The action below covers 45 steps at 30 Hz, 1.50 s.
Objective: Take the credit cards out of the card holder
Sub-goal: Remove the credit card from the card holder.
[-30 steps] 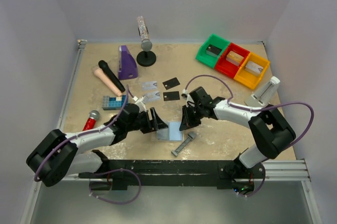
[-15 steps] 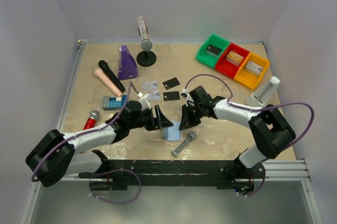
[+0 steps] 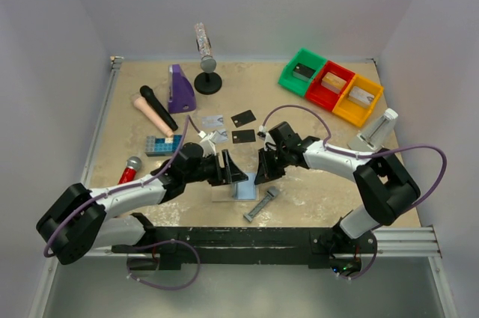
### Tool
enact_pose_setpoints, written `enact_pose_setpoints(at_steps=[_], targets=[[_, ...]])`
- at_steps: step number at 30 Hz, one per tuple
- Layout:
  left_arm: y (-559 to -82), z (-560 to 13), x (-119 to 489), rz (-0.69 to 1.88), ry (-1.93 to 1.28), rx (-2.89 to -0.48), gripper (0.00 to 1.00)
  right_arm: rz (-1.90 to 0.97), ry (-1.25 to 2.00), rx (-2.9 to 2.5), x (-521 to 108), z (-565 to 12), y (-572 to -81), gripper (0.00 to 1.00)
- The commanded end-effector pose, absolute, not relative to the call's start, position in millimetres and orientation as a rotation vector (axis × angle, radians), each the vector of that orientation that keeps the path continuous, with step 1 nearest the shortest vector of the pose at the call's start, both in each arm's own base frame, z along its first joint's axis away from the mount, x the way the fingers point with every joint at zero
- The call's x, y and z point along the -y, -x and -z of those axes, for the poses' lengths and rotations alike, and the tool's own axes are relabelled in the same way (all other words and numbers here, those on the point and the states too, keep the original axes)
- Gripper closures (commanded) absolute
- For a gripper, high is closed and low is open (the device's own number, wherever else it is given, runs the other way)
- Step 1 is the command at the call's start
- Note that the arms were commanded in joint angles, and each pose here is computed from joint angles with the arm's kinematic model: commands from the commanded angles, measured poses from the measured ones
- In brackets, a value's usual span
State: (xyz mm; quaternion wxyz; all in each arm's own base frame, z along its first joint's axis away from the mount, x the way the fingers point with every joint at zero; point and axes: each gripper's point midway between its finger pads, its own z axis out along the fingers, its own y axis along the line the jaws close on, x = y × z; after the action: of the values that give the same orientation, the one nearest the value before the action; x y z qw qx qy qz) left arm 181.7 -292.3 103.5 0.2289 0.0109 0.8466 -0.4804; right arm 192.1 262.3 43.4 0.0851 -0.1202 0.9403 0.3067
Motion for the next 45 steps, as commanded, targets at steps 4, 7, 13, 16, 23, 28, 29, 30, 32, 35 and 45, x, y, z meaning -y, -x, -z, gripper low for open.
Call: enact_pose_setpoints(at_steps=[4, 7, 13, 16, 23, 28, 29, 30, 32, 35, 45], targets=[[-186, -119, 311, 1.356, -0.116, -2.282, 0.29, -0.937, 0.38, -2.765, -270, -53, -198, 1.0], [-186, -121, 316, 1.362, -0.128, -2.285, 0.29, -0.934, 0.386, -2.764, -270, -53, -197, 1.0], [-188, -121, 314, 1.332, -0.115, -2.284, 0.29, -0.931, 0.389, -2.768, -268, -52, -195, 1.0], [-187, -119, 307, 1.302, -0.1, -2.284, 0.29, -0.931, 0.394, -2.765, -267, -53, -195, 1.0], [-182, -116, 306, 1.278, -0.175, -2.276, 0.28, -0.948, 0.403, -2.731, -269, -61, -197, 1.0], [-167, -95, 301, 1.091, -0.311, -2.306, 0.17, -0.94, 0.417, -2.731, -267, -63, -195, 1.0], [-164, -93, 299, 1.071, -0.317, -2.304, 0.16, -0.94, 0.415, -2.73, -266, -63, -195, 1.0], [-163, -87, 294, 1.037, -0.315, -2.31, 0.15, -0.937, 0.416, -2.732, -266, -62, -194, 1.0], [-163, -80, 282, 0.954, -0.306, -2.317, 0.12, -0.936, 0.413, -2.735, -265, -61, -194, 1.0], [-169, -76, 264, 0.828, -0.284, -2.297, 0.07, -0.933, 0.414, -2.737, -265, -60, -194, 1.0], [-180, -71, 243, 0.517, -0.427, -2.153, 0.0, -0.934, 0.41, -2.738, -267, -63, -195, 1.0]])
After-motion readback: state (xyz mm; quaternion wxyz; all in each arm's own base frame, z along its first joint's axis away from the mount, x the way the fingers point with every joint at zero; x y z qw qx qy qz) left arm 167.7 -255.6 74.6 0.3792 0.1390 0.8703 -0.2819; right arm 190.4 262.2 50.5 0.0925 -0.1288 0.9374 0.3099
